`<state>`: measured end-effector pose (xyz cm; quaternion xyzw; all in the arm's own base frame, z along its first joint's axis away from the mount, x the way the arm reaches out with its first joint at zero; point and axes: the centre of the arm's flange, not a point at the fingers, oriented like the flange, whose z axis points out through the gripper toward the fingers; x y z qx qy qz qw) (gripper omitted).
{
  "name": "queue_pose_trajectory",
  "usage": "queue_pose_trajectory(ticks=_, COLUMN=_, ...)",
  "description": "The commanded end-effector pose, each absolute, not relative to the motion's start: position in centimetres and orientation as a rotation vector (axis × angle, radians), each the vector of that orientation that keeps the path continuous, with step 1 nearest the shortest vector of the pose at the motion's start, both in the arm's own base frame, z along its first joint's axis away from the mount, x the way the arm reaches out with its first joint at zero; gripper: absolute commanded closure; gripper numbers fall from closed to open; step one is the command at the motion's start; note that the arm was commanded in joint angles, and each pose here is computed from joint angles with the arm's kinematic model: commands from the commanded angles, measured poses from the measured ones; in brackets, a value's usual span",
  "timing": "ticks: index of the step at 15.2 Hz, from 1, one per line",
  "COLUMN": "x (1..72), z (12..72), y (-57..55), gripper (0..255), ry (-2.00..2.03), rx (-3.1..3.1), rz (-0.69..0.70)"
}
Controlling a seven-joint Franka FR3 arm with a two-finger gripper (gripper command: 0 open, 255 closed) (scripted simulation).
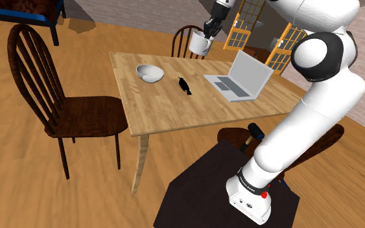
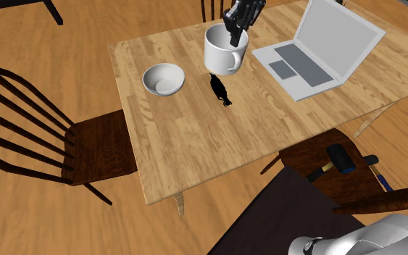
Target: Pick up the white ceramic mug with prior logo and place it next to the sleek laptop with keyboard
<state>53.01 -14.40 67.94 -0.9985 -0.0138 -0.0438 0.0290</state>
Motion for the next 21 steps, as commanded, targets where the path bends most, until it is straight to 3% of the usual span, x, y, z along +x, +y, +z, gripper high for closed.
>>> queue_pose_trajectory(ticks=1, x=50.9, z=68.0, y=-16.4, gripper=255, ry=-0.044, rx=-3.08, rz=-0.135)
queue_pose_trajectory(ticks=21, x=33.2, z=68.0, y=-35.9, gripper=255, ry=-0.044, rx=-3.08, rz=-0.135)
